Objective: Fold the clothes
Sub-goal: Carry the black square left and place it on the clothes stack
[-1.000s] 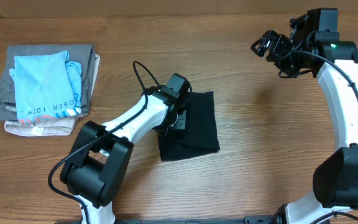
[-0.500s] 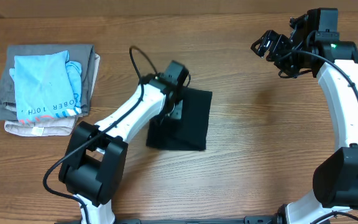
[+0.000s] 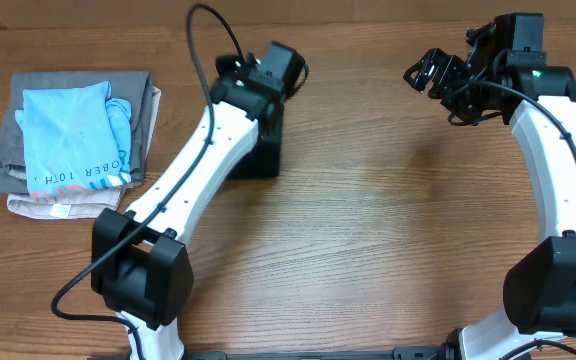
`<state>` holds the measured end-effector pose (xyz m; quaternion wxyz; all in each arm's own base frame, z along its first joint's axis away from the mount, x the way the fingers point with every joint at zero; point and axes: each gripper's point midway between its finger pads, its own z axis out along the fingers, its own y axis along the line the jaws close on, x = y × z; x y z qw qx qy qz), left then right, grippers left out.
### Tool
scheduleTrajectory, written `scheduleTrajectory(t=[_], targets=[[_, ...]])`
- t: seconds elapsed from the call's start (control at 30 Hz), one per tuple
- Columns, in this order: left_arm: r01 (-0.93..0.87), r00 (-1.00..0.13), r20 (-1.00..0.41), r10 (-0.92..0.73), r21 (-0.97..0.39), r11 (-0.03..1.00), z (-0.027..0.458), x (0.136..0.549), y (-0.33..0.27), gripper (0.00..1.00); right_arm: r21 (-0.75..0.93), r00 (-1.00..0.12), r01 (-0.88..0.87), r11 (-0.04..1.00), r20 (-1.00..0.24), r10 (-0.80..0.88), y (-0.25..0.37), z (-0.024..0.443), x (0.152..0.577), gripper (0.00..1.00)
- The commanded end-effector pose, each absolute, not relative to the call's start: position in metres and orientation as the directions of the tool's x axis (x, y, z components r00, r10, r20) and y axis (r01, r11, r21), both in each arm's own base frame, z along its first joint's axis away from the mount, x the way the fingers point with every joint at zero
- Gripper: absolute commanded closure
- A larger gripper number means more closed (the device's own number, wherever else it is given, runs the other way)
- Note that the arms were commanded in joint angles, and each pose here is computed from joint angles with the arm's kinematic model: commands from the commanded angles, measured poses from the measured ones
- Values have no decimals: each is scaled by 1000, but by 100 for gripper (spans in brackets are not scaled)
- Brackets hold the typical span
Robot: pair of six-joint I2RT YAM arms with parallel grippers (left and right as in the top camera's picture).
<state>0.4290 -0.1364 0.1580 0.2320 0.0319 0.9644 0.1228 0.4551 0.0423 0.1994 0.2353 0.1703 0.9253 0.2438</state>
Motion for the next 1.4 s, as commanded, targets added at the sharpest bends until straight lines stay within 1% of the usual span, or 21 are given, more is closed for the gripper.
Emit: scheduleTrajectory(t=[0.0, 0.13, 0.2, 0.3, 0.37, 0.4, 0.43, 0.47, 0.53, 0.63, 0.77, 0.87, 0.97, 1.13, 1.37], targets=[[-97, -837, -537, 108, 339, 936, 201, 454, -98, 96, 530, -829, 195, 825, -361, 428, 40, 201, 456, 0], [-174, -808, -588, 46, 312, 934, 226, 465, -70, 96, 530, -828, 195, 825, -362, 428, 40, 201, 456, 0], [-247, -774, -633, -16, 278, 928, 248, 471, -42, 96, 530, -829, 195, 825, -361, 428, 40, 201, 456, 0], [-310, -740, -667, -85, 226, 924, 268, 472, -17, 96, 530, -829, 195, 825, -361, 428, 40, 201, 456, 0], [-368, -704, -693, -159, 165, 915, 282, 472, 4, 96, 530, -829, 195, 825, -361, 428, 40, 201, 456, 0], [-393, -686, -700, -199, 127, 911, 287, 472, 13, 96, 530, -828, 195, 825, -362, 428, 40, 201, 456, 0], [-431, -655, -699, -287, 34, 902, 291, 473, 28, 96, 530, -828, 195, 825, -362, 428, 40, 201, 456, 0], [-438, -646, -692, -321, -8, 899, 291, 473, 35, 96, 530, -828, 195, 825, -362, 428, 40, 201, 456, 0], [-460, -629, -660, -410, -109, 881, 287, 474, 52, 96, 530, -829, 195, 825, -361, 428, 40, 201, 456, 0], [-501, -588, -583, -561, -281, 818, 280, 476, 79, 96, 530, -828, 195, 825, -362, 428, 40, 201, 456, 0], [-507, -513, -509, -691, -470, 723, 283, 483, 115, 96, 530, -828, 195, 825, -362, 428, 40, 201, 456, 0], [-455, -485, -493, -722, -563, 690, 291, 489, 134, 96, 530, -829, 195, 825, -361, 428, 40, 201, 456, 0], [-437, -463, -491, -737, -598, 673, 292, 493, 149, 96, 530, -828, 195, 825, -362, 428, 40, 201, 456, 0], [-455, -448, -480, -755, -604, 654, 283, 499, 160, 96, 530, -828, 195, 825, -362, 428, 40, 201, 456, 0], [-438, -423, -504, -753, -614, 657, 275, 517, 169, 96, 530, -829, 195, 825, -361, 428, 40, 201, 456, 0]])
